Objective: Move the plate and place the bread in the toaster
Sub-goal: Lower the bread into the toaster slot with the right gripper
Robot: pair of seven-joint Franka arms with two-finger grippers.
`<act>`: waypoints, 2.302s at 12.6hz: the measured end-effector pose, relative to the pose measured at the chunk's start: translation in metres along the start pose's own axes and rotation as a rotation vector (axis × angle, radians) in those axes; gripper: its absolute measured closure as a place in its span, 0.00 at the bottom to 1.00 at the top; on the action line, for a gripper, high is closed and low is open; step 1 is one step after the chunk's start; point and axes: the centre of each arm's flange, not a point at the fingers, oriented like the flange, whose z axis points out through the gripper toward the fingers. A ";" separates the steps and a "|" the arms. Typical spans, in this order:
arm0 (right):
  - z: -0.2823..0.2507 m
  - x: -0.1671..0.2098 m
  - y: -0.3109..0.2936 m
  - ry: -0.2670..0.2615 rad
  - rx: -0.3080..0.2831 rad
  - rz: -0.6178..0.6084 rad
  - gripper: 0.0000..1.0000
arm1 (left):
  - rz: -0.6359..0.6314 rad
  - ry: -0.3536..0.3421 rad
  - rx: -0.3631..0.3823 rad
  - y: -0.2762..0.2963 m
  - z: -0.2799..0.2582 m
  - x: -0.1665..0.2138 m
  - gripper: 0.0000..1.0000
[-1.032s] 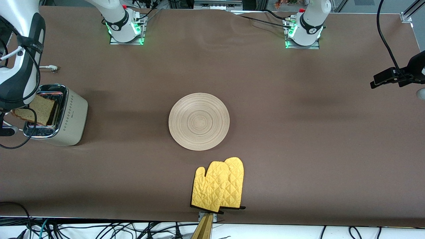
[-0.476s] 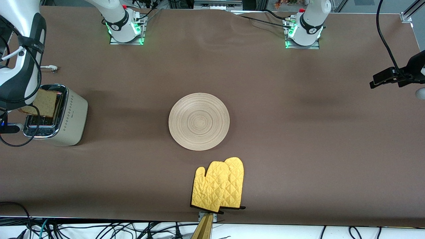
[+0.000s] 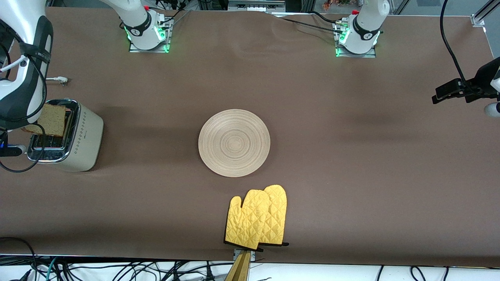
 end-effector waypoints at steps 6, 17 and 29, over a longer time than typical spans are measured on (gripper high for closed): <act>0.021 0.016 0.007 0.030 -0.003 0.009 0.89 | 0.020 -0.001 0.002 0.011 0.000 -0.001 0.00; 0.052 0.049 -0.027 0.036 0.096 -0.014 0.89 | 0.019 -0.002 0.002 0.010 0.000 -0.001 0.00; 0.054 0.065 -0.034 0.102 0.121 -0.008 0.54 | 0.019 -0.003 0.002 0.010 0.000 -0.001 0.00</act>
